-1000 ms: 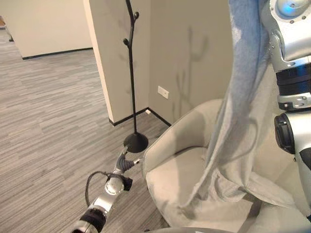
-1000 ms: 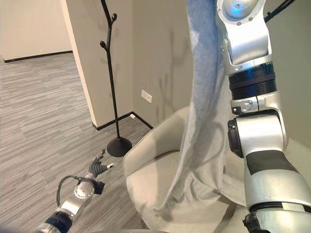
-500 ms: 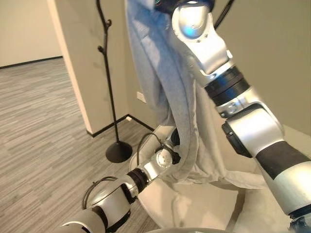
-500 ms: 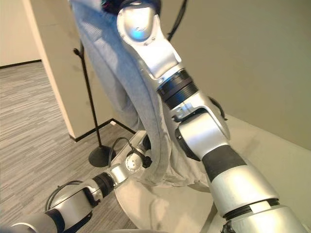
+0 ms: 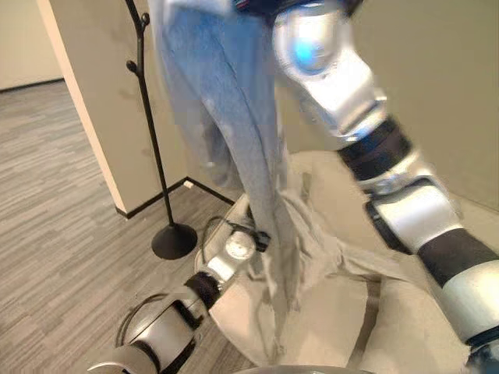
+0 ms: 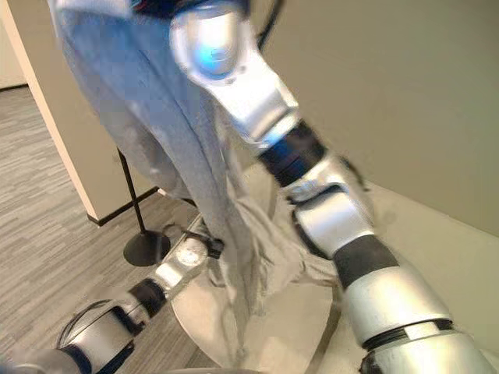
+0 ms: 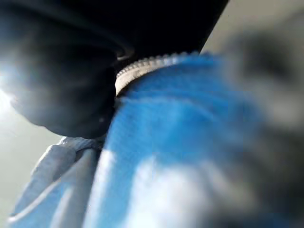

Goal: Hang the clothes on the sofa on the clothes rack.

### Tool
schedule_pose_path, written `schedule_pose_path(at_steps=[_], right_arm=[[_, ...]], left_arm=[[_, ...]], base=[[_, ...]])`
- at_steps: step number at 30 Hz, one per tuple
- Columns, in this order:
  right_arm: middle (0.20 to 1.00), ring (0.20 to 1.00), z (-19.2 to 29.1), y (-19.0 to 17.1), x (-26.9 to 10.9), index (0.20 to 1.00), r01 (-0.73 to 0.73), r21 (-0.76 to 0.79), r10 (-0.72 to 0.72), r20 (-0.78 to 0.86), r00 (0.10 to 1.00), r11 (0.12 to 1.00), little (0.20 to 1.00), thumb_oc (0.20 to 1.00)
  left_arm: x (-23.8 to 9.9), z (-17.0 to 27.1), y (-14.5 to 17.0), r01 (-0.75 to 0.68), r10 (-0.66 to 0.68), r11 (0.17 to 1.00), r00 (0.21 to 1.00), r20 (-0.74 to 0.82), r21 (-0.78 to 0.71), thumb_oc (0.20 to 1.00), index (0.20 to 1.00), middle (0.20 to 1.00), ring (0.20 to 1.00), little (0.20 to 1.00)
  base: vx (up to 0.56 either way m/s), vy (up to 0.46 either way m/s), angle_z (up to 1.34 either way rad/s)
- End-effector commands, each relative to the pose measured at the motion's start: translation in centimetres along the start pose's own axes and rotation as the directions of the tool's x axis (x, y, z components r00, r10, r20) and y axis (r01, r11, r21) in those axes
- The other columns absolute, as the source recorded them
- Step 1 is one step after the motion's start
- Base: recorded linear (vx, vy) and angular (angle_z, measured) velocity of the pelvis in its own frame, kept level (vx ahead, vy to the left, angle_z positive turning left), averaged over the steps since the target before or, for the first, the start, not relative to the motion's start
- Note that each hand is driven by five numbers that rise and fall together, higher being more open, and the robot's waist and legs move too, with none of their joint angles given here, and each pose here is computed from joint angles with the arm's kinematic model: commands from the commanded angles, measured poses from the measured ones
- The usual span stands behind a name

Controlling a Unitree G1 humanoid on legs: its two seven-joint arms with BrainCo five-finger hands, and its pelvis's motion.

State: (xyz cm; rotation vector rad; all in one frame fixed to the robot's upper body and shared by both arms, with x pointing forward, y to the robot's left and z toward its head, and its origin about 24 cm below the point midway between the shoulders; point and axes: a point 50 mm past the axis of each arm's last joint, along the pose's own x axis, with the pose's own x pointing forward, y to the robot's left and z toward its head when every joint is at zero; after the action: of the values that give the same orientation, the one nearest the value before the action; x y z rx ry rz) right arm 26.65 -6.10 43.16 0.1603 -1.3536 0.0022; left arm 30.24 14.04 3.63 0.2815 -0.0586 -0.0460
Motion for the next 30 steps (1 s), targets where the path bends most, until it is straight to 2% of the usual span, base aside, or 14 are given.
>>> schedule_pose_path(at_steps=[1,4,7,10,11,13,14,15,16,17,18,20,24,30], right_arm=[[0.200,0.200,1.7,-2.8,4.0,0.200,0.099,-0.177,-0.074,0.141,0.987,0.979,0.200,0.200],[0.200,0.200,1.1,-6.4,2.8,0.200,0.140,-0.278,-0.101,0.150,0.983,0.950,0.200,0.200],[0.200,0.200,0.5,-10.7,-0.1,0.200,0.148,-0.411,-0.099,0.138,0.985,0.899,0.200,0.200],[0.200,0.200,-0.8,-14.9,-5.2,0.200,0.134,-0.504,-0.135,0.035,0.990,0.853,0.200,0.200],[0.200,0.200,-0.8,-15.1,-5.5,0.200,0.134,-0.505,-0.138,0.030,0.990,0.852,0.200,0.200],[0.200,0.200,-2.1,-16.8,-11.5,0.200,0.111,-0.512,-0.200,-0.121,0.972,0.852,0.200,0.200],[0.200,0.200,-2.4,-17.3,-13.9,0.200,0.091,-0.518,-0.220,-0.193,0.956,0.850,0.200,0.200],[0.200,0.200,-2.3,-17.3,-14.2,0.200,0.090,-0.518,-0.223,-0.200,0.954,0.850,0.200,0.200],[0.200,0.200,-2.0,-18.0,-18.0,0.200,0.057,-0.516,-0.243,-0.300,0.922,0.854,0.200,0.200],[0.200,0.200,-2.0,-18.0,-18.0,0.200,0.057,-0.517,-0.244,-0.302,0.921,0.854,0.200,0.200],[0.200,0.200,-1.5,-18.5,-20.7,0.200,0.011,-0.538,-0.250,-0.373,0.893,0.843,0.200,0.200],[0.200,0.200,-1.1,-18.5,-23.0,0.200,0.004,-0.511,-0.265,-0.439,0.859,0.859,0.200,0.200],[0.200,0.200,-1.3,-17.9,-24.7,0.200,-0.001,-0.482,-0.268,-0.491,0.829,0.876,0.200,0.200],[0.200,0.200,-1.1,-18.0,-26.4,0.200,-0.077,-0.465,-0.232,-0.571,0.788,0.882,0.200,0.200]], left_arm=[[0.6,1.0,3.7,-0.203,0.193,0.974,0.976,0.104,0.101,0.200,0.200,0.200,0.200,0.200],[-2.2,0.1,9.1,-0.384,0.369,0.908,0.922,0.114,0.169,0.200,0.200,0.200,0.200,0.200],[-4.4,-0.2,12.1,-0.477,0.456,0.842,0.879,0.139,0.253,0.200,0.200,0.200,0.200,0.200],[-6.1,-0.2,13.4,-0.515,0.488,0.802,0.857,0.167,0.302,0.200,0.200,0.200,0.200,0.200],[-6.2,-0.3,13.4,-0.511,0.484,0.803,0.860,0.164,0.308,0.200,0.200,0.200,0.200,0.200],[-7.3,0.0,14.7,-0.557,0.521,0.750,0.830,0.200,0.356,0.200,0.200,0.200,0.200,0.200],[-7.8,0.2,14.9,-0.567,0.525,0.734,0.823,0.217,0.373,0.200,0.200,0.200,0.200,0.200],[-8.1,0.1,14.8,-0.563,0.522,0.734,0.826,0.214,0.381,0.200,0.200,0.200,0.200,0.200],[-9.3,0.3,15.5,-0.593,0.539,0.681,0.803,0.253,0.429,0.200,0.200,0.200,0.200,0.200],[-9.3,0.3,15.5,-0.591,0.538,0.681,0.804,0.252,0.431,0.200,0.200,0.200,0.200,0.200],[-10.1,0.7,15.9,-0.614,0.539,0.634,0.786,0.301,0.470,0.200,0.200,0.200,0.200,0.200],[-10.3,1.5,16.2,-0.646,0.541,0.599,0.762,0.356,0.474,0.200,0.200,0.200,0.200,0.200],[-8.8,2.9,15.2,-0.688,0.522,0.587,0.725,0.449,0.428,0.200,0.200,0.200,0.200,0.200],[-8.7,2.6,11.4,-0.592,0.446,0.733,0.791,0.419,0.336,0.200,0.200,0.200,0.200,0.200]], base=[[-0.05,0.119,0.04],[-0.05,0.092,-0.21],[-0.05,0.088,-0.15],[-0.10,0.082,0.10],[-0.06,0.007,0.04],[-0.07,-0.043,0.00],[-0.06,-0.057,-0.22],[-0.05,-0.112,-0.23],[-0.03,-0.078,-0.13],[-0.11,-0.115,-0.09],[-0.14,-0.051,-0.11],[-0.13,-0.054,-0.08],[-0.25,0.065,0.37],[-0.14,0.190,0.59]])
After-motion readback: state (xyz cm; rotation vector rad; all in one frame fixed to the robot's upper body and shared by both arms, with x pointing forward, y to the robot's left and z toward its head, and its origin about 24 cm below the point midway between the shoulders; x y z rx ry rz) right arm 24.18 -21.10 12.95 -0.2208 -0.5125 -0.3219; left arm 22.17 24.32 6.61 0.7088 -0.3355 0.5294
